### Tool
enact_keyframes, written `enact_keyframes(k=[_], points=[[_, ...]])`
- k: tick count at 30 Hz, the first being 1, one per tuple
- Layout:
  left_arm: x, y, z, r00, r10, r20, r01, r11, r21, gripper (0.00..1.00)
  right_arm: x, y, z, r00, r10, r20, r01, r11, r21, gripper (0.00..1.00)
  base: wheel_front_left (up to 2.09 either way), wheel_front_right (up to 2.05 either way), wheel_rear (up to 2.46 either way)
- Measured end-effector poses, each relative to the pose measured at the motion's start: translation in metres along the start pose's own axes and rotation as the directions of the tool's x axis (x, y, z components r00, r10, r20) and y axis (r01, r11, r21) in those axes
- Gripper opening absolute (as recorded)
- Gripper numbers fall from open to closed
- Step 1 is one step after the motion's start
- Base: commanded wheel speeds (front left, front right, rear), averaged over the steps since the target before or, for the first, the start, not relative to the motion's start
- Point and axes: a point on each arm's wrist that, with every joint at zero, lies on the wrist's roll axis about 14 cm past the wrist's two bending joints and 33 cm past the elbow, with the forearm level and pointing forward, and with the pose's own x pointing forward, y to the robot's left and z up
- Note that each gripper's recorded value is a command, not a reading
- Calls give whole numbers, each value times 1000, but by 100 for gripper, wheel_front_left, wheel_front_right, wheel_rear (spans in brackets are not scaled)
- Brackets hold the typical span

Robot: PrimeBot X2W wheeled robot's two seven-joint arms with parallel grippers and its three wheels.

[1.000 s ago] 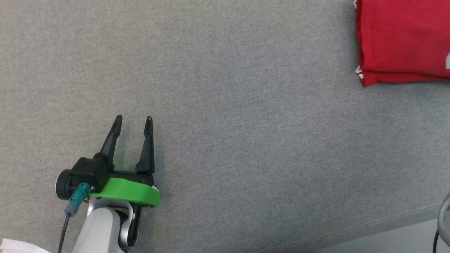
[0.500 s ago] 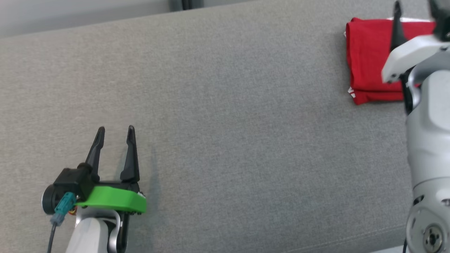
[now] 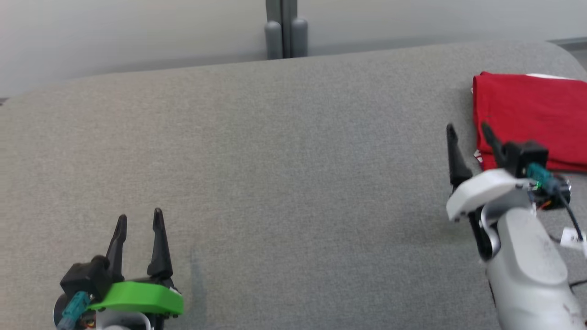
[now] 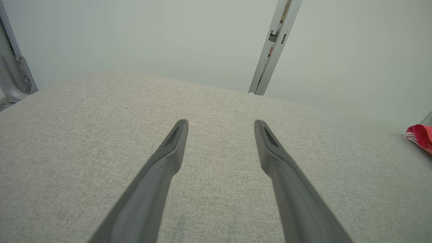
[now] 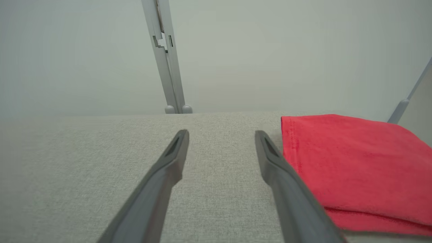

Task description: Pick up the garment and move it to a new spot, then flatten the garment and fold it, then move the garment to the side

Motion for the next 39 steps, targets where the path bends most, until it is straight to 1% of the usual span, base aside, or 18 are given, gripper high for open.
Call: enact_keyframes(k=[3, 6, 11, 15, 21, 34, 35, 39], points=[[-12, 3, 1, 1000, 13, 0, -13, 1000, -1, 100, -18, 15, -5, 999, 39, 6, -39, 998, 50, 100, 0, 0, 0], [-24, 3, -2, 1000, 18, -7, -18, 1000, -5, 100, -35, 24, -8, 998, 63, 11, -64, 995, 77, 100, 0, 0, 0], [-39, 4, -5, 999, 28, -17, -28, 1000, -8, 100, -67, 26, -14, 998, 64, 14, -65, 990, 123, 100, 0, 0, 0], [-50, 4, -9, 999, 37, -30, -38, 999, -10, 100, -86, 31, -20, 997, 79, 2, -79, 989, 128, 100, 0, 0, 0], [-56, 0, -9, 999, 33, -27, -34, 999, -14, 100, -102, 32, -26, 996, 83, -14, -81, 988, 130, 100, 0, 0, 0], [-59, -2, -7, 999, 33, -20, -34, 999, -24, 100, -105, 34, -25, 996, 87, -13, -85, 988, 128, 100, 0, 0, 0], [-60, -2, -9, 999, 35, -26, -35, 999, -25, 0, -105, 34, -27, 996, 87, -18, -84, 988, 130, 0, 0, 0, 0], [-63, 0, -19, 997, 45, -57, -46, 998, -29, 0, -113, 34, -42, 994, 84, -66, -74, 987, 140, 0, 0, 0, 0]])
